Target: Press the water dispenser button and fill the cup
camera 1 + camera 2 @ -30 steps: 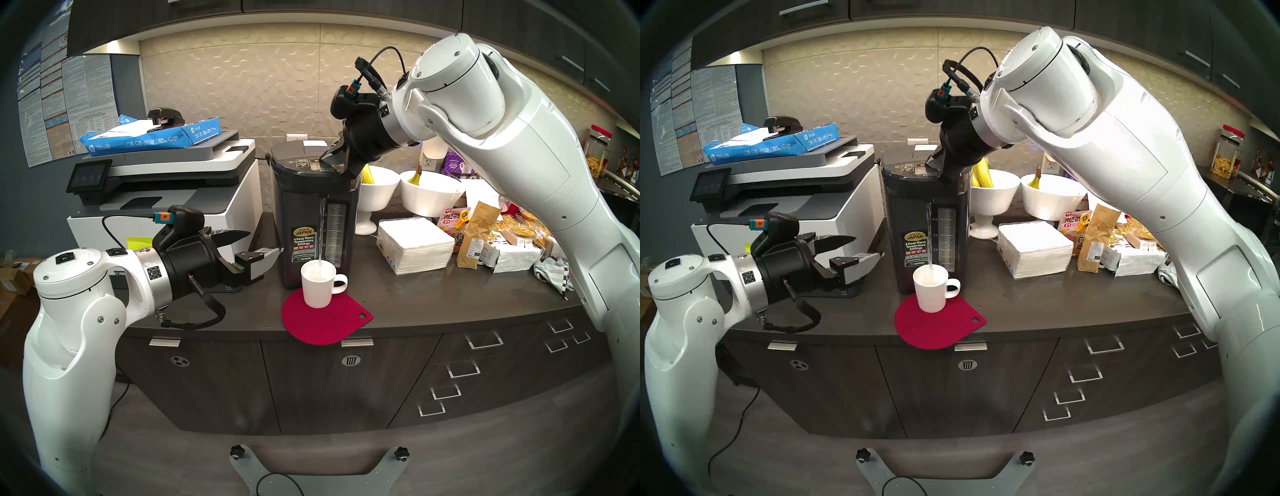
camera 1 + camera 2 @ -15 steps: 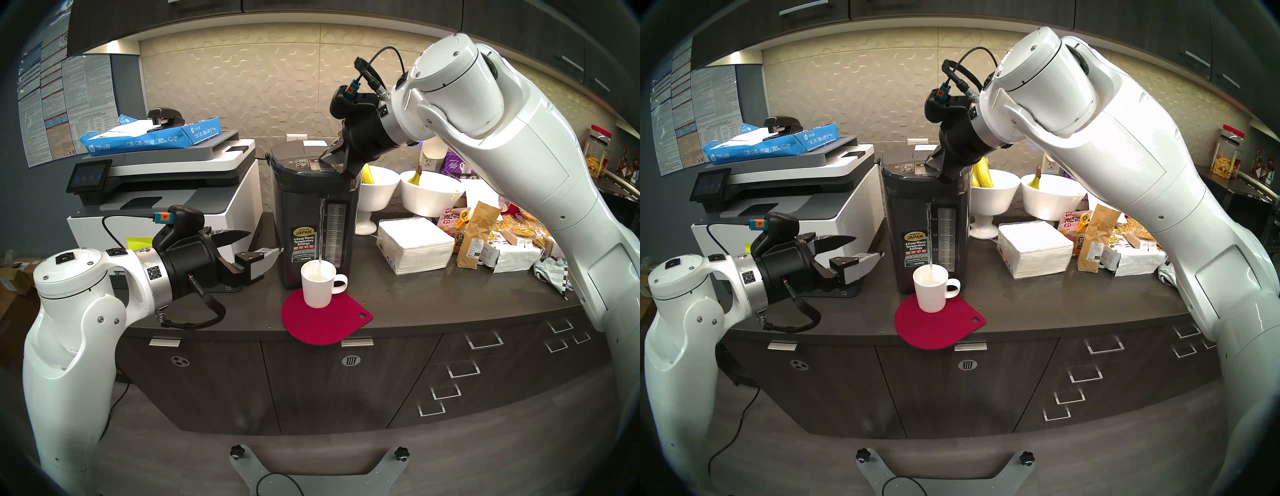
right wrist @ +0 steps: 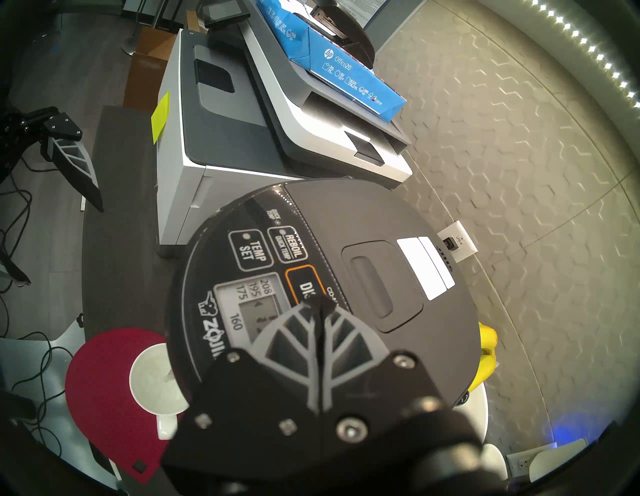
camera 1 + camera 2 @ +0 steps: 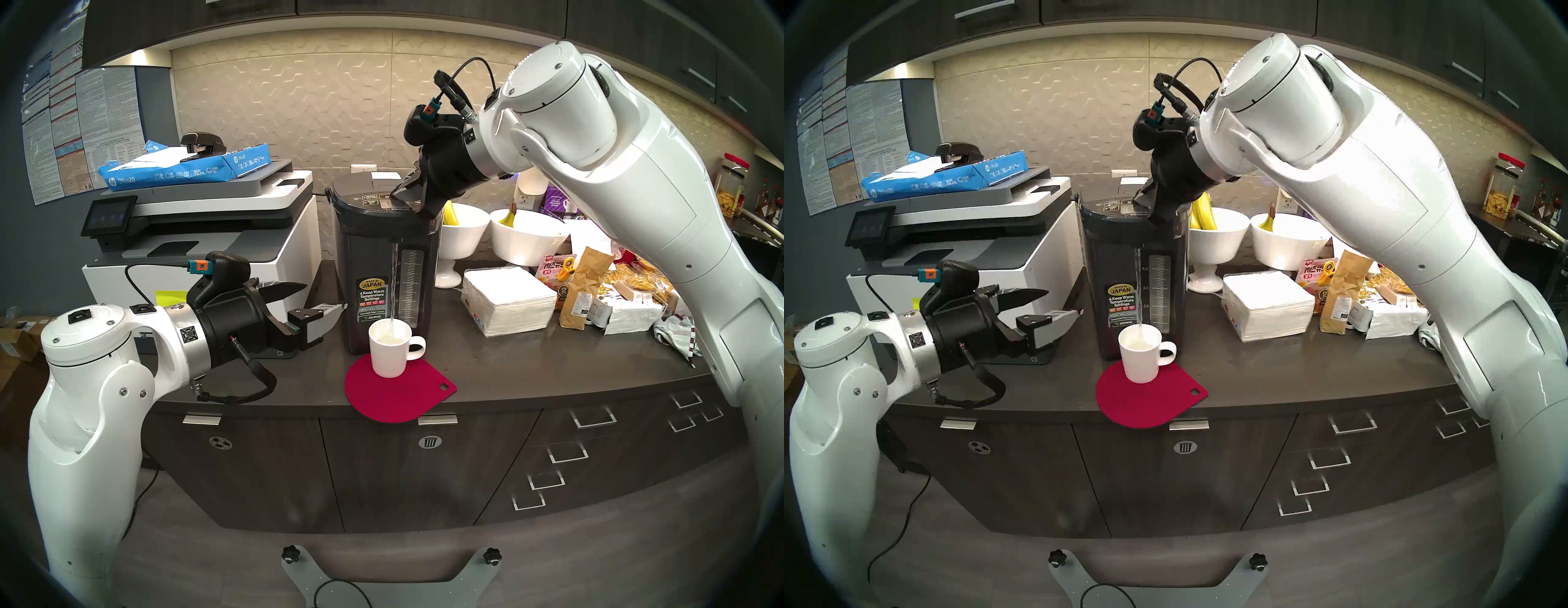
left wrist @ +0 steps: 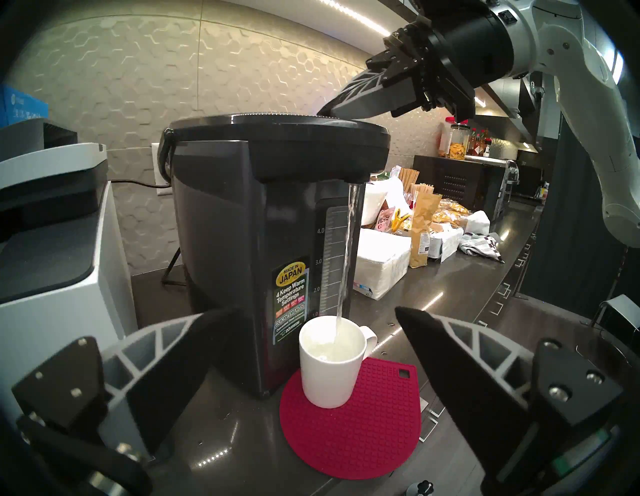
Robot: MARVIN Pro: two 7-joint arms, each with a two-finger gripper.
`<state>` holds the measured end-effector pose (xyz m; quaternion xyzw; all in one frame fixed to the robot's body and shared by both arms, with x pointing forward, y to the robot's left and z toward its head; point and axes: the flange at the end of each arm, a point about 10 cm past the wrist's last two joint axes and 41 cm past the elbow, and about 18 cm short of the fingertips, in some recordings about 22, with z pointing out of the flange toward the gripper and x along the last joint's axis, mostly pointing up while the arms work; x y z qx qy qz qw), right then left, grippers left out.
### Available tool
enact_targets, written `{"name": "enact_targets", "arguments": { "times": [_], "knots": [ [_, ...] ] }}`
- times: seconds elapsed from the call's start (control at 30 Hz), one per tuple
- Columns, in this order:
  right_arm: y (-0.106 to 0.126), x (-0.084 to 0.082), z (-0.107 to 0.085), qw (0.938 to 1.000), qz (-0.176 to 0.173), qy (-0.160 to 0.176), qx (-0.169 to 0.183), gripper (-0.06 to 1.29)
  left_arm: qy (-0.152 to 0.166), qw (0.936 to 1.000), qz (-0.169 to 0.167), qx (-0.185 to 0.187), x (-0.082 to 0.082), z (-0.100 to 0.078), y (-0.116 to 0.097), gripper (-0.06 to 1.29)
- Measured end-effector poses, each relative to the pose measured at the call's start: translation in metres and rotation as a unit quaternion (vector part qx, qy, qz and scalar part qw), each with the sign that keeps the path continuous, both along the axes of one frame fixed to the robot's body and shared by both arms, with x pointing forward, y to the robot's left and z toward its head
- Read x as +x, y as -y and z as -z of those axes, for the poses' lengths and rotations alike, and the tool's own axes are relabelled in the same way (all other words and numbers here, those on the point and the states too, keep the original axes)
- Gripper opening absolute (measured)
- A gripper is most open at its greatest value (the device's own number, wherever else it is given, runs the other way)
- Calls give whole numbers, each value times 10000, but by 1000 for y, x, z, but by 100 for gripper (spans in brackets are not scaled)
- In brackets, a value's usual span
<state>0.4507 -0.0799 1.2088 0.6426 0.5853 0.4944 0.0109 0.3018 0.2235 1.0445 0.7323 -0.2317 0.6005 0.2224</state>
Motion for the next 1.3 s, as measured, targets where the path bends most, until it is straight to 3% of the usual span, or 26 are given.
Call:
{"name": "enact_targets", "arguments": {
  "times": [1.3],
  "knots": [
    [2, 3, 1, 10000, -31, 72, -13, -2, 0, 10000, 0, 0, 0, 0, 0, 127]
  ]
}}
